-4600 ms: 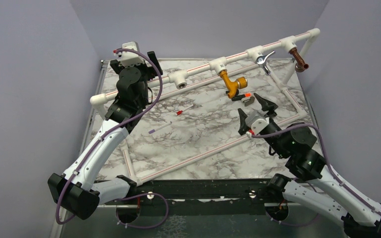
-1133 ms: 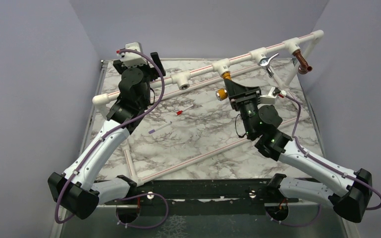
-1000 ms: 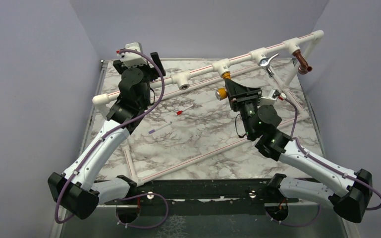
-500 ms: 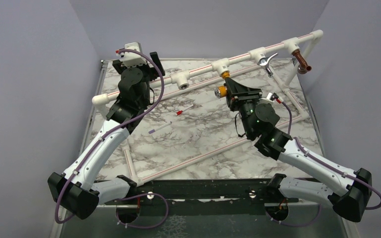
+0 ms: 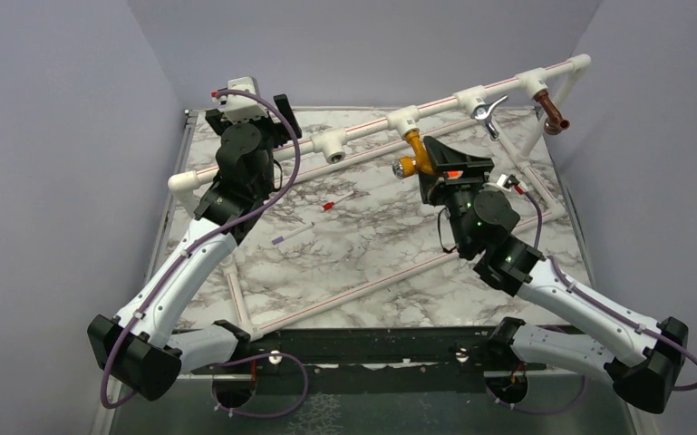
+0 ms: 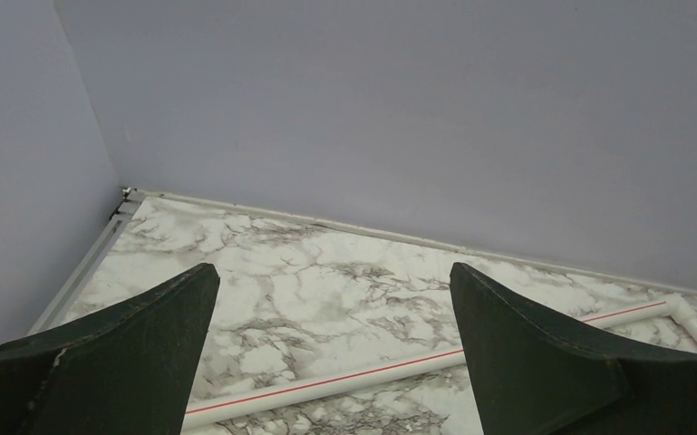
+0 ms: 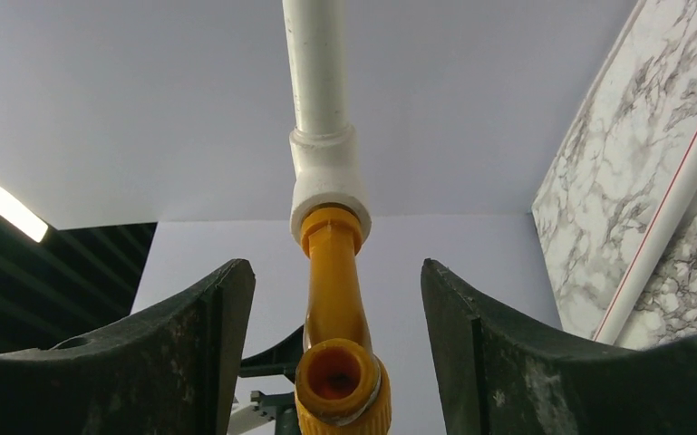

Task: Install the water faucets

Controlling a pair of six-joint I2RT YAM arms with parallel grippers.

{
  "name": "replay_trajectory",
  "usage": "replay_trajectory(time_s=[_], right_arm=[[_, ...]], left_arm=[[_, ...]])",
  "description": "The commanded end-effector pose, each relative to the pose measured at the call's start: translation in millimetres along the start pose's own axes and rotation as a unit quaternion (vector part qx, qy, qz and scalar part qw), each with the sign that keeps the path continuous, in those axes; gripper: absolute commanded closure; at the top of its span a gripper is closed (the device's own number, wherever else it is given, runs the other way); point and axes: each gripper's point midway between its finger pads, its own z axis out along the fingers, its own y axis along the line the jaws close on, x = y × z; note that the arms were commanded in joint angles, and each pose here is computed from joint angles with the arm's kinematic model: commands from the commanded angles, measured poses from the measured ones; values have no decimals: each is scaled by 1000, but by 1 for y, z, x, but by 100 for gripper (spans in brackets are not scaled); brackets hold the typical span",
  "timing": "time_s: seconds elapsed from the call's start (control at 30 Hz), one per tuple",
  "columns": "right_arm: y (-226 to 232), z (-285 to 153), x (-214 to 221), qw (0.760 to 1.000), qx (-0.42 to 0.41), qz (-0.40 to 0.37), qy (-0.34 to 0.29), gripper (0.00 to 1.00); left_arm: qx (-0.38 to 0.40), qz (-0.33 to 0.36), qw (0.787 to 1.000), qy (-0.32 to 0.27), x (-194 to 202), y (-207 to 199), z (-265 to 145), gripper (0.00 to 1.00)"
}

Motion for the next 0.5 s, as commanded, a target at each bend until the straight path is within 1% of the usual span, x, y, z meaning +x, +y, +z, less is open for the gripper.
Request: replay_trajectory(time_s=[0.0, 0.1, 0.2, 0.47], right_arm=[[1, -4, -15, 1000, 10, -4, -26, 25], [0, -6, -15, 1000, 12, -14, -21, 20], [0, -10, -17, 999, 14, -32, -18, 19], [14, -29, -31, 992, -12, -127, -8, 18]], left_arm=[[-1, 145, 960, 239, 159, 22, -32, 1], [-2, 146, 960, 240, 159, 23, -32, 1], [-2, 146, 960, 240, 159, 23, -32, 1], [-1, 147, 960, 240, 159, 22, -32, 1]])
